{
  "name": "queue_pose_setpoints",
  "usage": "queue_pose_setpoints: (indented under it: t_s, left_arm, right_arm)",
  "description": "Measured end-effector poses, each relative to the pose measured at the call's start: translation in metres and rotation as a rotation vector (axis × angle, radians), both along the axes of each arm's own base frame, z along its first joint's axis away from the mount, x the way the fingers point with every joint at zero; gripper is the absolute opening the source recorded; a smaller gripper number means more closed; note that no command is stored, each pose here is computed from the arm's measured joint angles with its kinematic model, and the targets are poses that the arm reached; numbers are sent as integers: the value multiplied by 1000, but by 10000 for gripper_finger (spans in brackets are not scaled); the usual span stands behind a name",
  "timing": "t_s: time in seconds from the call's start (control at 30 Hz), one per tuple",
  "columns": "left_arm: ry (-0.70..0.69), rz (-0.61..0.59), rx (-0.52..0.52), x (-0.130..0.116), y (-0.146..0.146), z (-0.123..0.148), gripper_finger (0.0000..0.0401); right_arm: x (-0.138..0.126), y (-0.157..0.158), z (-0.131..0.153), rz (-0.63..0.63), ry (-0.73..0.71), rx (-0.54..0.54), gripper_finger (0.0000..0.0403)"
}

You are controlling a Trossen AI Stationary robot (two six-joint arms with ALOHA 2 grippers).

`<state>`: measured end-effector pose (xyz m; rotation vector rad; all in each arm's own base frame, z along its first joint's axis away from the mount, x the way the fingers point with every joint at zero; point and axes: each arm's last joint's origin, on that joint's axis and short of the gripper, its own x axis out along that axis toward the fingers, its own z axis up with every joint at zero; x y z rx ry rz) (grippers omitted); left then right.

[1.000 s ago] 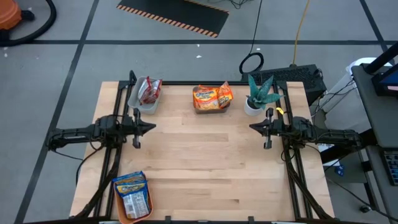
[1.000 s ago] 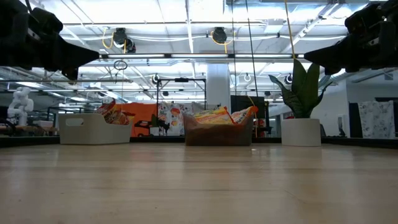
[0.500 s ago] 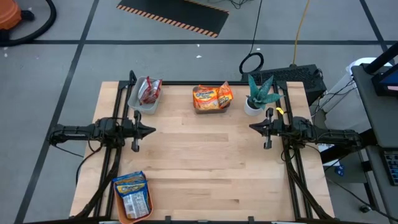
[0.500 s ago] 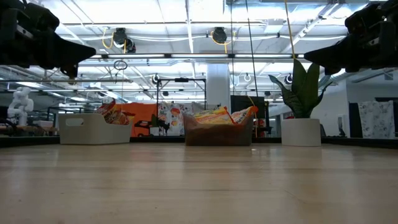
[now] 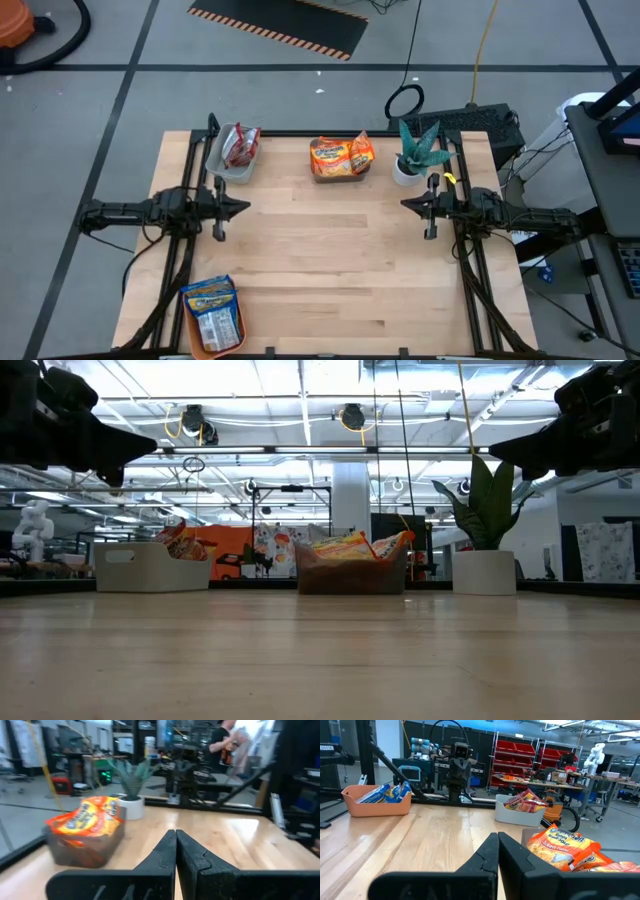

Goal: Sort Maruchan noodles
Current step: Return to Home Position

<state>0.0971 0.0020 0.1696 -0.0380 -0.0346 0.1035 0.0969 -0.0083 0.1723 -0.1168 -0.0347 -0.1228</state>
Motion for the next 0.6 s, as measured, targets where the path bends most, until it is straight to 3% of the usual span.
queue_pose_setpoints:
  t_s: [0.27, 0.6]
  left_arm:
    - [36, -24, 185, 1, -1, -2, 3]
    - [1, -23, 139, 1, -1, 1, 3]
  right_arm:
    - [0, 0, 0, 0, 0, 0, 0]
    - [0, 0, 0, 0, 0, 0, 0]
